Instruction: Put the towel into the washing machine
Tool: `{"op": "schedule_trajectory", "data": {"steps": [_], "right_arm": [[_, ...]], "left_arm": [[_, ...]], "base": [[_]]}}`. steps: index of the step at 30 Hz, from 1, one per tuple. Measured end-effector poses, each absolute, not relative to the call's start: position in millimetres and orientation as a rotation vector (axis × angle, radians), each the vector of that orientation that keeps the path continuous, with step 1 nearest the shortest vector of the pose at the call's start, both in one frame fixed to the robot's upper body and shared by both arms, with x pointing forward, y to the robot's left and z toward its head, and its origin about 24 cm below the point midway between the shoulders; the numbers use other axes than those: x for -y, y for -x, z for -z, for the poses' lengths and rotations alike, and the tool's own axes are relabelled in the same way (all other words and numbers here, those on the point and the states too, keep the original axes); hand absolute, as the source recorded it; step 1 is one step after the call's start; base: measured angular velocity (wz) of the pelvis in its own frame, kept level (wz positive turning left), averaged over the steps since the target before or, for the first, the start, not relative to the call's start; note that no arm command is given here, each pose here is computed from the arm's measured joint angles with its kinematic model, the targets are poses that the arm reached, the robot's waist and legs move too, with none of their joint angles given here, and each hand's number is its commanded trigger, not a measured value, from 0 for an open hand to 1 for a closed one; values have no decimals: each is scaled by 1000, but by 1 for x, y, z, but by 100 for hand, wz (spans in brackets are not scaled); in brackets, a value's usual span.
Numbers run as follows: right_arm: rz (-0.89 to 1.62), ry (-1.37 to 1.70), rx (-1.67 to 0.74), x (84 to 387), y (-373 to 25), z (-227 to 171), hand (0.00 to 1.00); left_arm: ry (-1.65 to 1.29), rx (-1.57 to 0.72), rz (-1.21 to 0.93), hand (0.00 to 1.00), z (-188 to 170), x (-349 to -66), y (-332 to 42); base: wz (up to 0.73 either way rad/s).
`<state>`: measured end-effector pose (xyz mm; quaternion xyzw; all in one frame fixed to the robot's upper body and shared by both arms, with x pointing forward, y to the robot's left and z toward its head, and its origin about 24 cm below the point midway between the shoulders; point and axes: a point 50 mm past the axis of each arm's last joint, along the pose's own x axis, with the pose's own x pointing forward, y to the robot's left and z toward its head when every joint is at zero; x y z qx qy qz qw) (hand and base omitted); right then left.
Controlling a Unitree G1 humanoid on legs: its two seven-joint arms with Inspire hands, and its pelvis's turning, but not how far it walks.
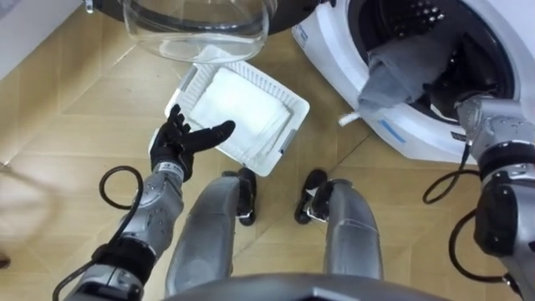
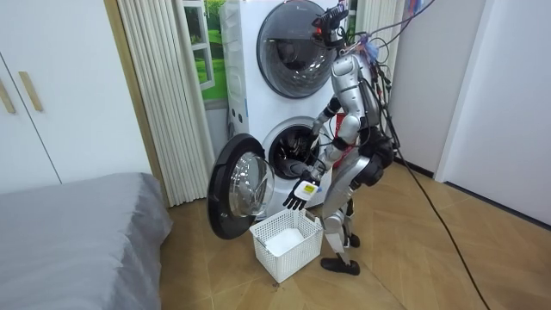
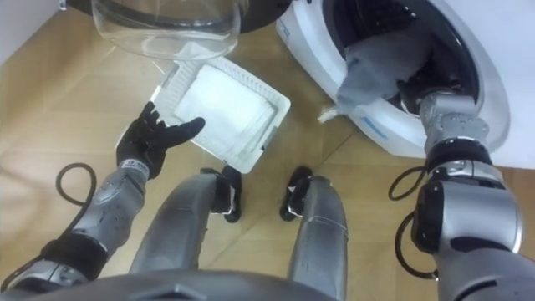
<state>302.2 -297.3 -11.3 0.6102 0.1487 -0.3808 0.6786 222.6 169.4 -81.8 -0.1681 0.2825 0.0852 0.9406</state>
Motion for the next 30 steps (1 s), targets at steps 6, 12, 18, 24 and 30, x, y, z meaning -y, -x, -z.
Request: {"op": "schedule_trajectory", "data": {"steps": [6, 12, 18, 24, 30], "right_arm": [[868, -1399, -321, 290, -285, 34, 0], [946, -1367, -368, 285, -236, 79, 0], [1033, -1280, -487, 281, -180, 116, 0], [1092, -999, -701, 285, -104, 143, 0], [898, -568, -1008, 278, -54, 155, 0]], "left_arm": [[314, -659, -188, 0, 98, -173, -214], [155, -772, -179, 0, 119, -189, -184], [26, -904, -230, 0, 138, -213, -146], [-48, -1041, -294, 0, 152, -231, -95], [-68, -1132, -328, 0, 159, -238, -64]], "base": [[-8], [-14], [-6], [-3], [-11]]}}
